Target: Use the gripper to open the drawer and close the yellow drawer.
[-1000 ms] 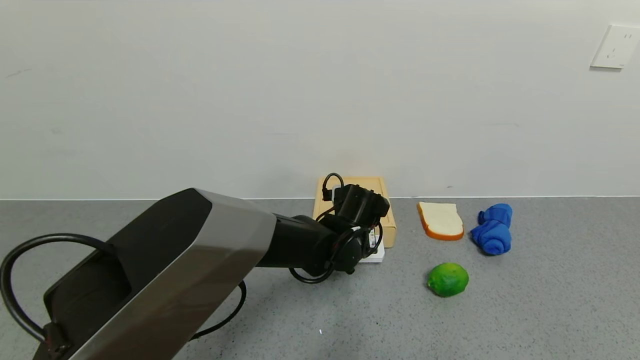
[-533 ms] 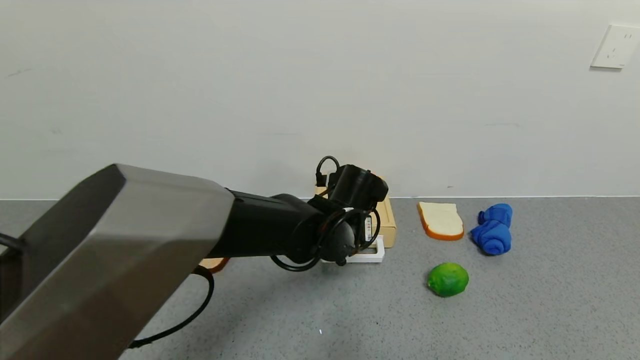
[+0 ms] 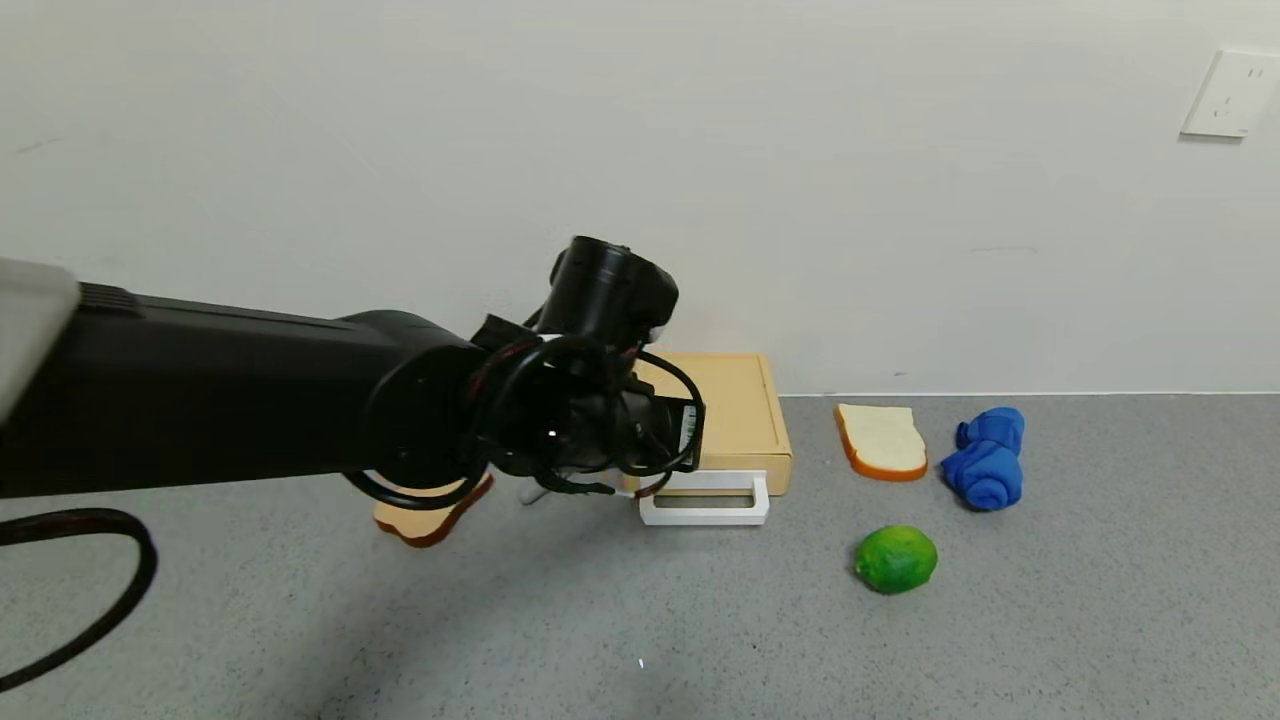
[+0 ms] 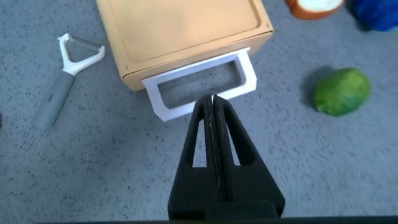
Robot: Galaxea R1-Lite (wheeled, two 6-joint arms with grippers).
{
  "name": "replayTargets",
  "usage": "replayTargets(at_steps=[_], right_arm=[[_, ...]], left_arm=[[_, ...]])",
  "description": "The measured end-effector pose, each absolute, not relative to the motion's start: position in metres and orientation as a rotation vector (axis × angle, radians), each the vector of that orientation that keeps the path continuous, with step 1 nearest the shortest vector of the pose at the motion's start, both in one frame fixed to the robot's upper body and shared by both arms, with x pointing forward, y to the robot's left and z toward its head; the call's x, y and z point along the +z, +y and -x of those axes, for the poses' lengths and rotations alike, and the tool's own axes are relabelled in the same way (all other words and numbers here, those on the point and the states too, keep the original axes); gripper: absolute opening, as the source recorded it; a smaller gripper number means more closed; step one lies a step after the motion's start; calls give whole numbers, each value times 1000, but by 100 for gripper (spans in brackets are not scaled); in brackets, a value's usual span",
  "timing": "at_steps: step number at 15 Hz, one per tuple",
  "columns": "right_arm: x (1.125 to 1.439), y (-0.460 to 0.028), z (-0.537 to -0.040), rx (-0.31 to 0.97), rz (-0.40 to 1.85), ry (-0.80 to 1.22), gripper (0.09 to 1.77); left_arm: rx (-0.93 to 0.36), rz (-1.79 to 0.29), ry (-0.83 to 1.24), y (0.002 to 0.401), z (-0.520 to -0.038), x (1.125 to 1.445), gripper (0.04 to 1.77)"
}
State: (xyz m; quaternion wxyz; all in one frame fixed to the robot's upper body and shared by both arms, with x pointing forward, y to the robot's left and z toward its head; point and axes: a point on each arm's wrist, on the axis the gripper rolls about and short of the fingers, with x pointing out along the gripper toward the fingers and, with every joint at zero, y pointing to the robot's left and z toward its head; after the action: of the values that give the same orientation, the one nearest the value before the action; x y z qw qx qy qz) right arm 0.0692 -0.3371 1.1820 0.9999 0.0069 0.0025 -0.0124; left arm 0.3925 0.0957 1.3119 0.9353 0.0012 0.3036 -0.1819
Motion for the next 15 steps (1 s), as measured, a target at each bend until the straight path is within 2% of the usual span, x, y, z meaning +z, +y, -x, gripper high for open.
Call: replayTargets(at_steps=[4,9,10,13,15], right_arm=[[1182,-337,-69,-25,-13,5,171],[1182,-337,-69,-25,-13,5,171],[1182,-337,-69,-25,-13,5,171],[1182,-337,-69,-25,-13,5,171],[1182,-337,-69,-25,-13,5,171]], left_arm=[[-494,30,555,137,-385,1327,11],[-593,41,488,184,-377,1326,11],[-583,41,493,190,-375,1323,19],[-572,41,504,199,-369,1321,67],[-568,43,503,201,-368,1321,91]])
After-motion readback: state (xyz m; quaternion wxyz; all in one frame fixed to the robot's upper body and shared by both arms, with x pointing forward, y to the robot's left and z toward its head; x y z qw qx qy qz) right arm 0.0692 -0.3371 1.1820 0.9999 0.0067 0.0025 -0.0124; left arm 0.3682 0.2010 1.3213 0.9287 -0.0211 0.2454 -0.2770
